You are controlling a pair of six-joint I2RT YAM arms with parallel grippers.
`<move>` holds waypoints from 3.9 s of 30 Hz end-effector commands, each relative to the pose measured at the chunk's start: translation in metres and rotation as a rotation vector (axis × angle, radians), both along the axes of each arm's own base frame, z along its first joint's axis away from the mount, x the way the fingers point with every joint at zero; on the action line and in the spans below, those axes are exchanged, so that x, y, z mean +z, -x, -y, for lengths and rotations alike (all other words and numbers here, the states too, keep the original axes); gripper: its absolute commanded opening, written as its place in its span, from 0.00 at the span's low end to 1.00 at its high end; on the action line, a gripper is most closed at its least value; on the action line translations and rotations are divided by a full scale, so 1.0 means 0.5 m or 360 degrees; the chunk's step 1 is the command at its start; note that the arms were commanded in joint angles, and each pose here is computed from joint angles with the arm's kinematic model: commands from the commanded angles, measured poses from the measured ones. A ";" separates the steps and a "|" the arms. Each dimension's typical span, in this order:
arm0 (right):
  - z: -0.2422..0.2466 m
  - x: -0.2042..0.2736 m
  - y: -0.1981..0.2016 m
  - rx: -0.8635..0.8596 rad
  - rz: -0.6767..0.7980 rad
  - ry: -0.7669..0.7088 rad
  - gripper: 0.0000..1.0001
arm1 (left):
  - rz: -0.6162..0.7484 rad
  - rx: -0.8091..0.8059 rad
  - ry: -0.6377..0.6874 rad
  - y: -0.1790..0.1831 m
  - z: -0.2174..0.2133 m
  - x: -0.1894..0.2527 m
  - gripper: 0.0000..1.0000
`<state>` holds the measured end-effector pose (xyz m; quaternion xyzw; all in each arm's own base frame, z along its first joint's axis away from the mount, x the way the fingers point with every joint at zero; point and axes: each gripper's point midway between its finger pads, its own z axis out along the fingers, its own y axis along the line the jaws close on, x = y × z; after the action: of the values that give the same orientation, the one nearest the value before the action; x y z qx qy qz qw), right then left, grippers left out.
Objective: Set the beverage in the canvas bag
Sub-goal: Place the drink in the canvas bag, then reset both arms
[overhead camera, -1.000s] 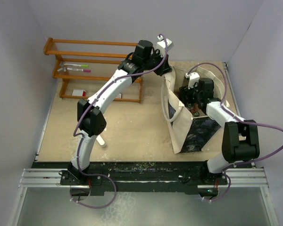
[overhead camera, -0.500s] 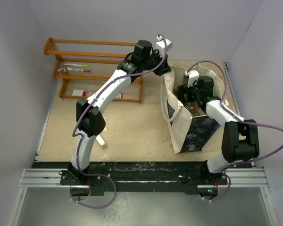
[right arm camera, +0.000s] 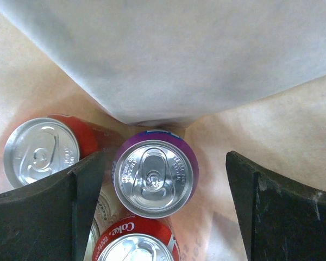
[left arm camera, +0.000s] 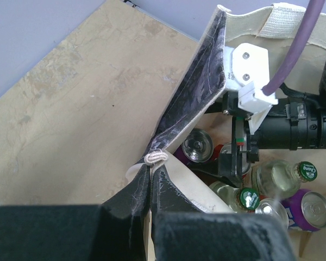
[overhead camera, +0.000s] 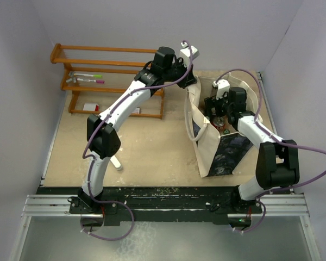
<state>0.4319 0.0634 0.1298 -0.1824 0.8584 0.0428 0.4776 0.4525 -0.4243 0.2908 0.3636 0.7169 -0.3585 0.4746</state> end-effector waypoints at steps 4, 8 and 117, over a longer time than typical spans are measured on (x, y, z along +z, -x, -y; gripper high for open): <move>0.008 0.138 -0.040 -0.0030 0.0318 0.0014 0.95 | 0.0019 -0.0107 -0.0007 0.039 -0.006 0.019 0.00; 0.010 0.144 -0.038 -0.0036 0.0323 0.0015 0.95 | 0.0030 -0.0131 -0.0035 0.043 -0.007 0.007 0.00; 0.151 0.697 0.242 -0.0574 0.0736 0.0073 1.00 | 0.0447 0.1006 -0.0561 0.170 -0.592 0.245 0.99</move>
<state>0.3264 -0.0093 0.4551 -0.0162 0.7631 -0.0871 0.6402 0.4012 -0.1472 0.3884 0.2455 0.7818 -0.0252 0.5726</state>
